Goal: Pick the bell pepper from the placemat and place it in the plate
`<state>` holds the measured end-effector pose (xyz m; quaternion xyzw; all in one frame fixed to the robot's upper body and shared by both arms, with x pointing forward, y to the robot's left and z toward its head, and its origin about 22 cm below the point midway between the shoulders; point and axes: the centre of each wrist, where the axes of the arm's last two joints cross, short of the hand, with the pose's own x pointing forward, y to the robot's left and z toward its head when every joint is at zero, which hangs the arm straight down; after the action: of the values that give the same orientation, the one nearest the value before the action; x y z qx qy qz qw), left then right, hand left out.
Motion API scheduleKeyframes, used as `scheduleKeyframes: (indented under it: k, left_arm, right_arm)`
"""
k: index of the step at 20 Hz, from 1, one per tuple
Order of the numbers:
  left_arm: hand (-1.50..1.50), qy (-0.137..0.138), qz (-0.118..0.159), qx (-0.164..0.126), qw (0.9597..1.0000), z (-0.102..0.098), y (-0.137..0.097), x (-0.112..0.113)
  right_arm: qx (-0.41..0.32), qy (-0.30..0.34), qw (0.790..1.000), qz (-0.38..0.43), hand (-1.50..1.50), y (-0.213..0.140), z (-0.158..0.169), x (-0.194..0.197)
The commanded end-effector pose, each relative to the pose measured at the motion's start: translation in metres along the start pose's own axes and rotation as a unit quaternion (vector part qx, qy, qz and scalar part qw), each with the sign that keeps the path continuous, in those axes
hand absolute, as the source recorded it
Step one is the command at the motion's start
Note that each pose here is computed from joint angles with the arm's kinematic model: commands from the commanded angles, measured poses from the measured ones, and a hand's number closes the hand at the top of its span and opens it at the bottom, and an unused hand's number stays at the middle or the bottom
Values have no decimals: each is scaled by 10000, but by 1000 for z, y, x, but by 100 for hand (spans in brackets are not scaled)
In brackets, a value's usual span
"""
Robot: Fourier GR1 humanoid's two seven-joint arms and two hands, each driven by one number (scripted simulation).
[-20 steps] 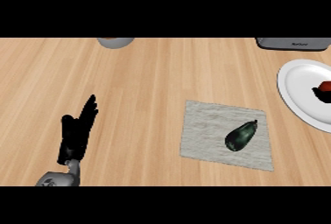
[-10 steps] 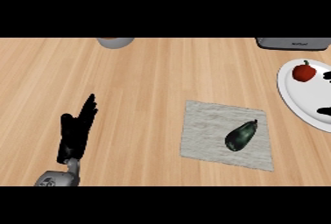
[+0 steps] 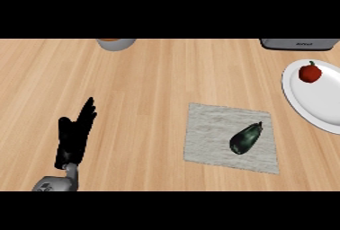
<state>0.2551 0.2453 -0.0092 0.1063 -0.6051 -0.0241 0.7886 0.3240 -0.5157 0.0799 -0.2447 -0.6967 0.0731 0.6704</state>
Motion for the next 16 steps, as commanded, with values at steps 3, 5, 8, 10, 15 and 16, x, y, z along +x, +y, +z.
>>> scheduleKeyframes:
  k: [3,5,8,10,15,16]
  left_arm:
    - [0,-80,96,-126,9998,4,-21,17]
    - [0,-4,69,-117,9999,7,-24,9]
    - [0,12,53,26,10000,-2,-4,-2]
    - [0,-46,45,-70,10000,-3,7,8]
    - [0,-64,36,-198,9998,2,-18,6]
    - [0,-13,-90,-4,10000,-12,-7,-1]
  right_arm:
    - [64,-109,9977,-672,-150,-23,25,-20]
    - [167,-210,9966,-781,-150,-20,20,-15]
    - [191,-376,9954,-856,-150,-16,32,-31]
    - [197,-508,9953,-806,-150,-24,37,-32]
    - [130,-472,9965,-683,-150,-1,30,-35]
    - [139,-437,9971,-607,-150,5,23,-30]
